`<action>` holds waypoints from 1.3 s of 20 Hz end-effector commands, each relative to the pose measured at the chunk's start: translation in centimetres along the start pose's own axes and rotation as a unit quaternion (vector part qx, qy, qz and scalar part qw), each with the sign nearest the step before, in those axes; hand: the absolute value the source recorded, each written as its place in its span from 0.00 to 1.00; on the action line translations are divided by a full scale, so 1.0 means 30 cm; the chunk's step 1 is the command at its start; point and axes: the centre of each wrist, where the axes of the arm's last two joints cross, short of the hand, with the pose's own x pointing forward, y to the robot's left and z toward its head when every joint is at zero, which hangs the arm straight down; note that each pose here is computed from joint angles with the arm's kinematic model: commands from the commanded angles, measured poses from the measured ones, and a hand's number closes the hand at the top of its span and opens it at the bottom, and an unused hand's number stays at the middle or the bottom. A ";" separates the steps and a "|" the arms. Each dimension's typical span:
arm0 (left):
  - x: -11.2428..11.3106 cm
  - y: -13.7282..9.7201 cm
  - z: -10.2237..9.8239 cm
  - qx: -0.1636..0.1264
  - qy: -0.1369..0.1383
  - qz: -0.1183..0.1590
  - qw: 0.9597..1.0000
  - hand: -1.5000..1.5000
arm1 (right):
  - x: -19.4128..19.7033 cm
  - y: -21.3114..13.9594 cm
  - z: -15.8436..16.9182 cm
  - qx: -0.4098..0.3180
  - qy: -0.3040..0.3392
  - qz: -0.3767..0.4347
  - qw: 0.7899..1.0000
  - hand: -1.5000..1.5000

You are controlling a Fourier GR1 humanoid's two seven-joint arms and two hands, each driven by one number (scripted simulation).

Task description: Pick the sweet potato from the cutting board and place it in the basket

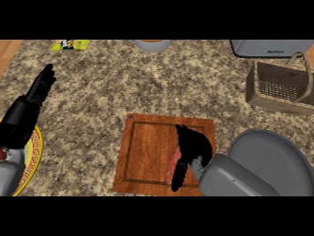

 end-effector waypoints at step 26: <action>-0.040 0.056 0.029 0.025 0.019 -0.009 0.999 0.50 | -0.701 -0.481 -0.044 -0.200 0.088 0.096 0.971 1.00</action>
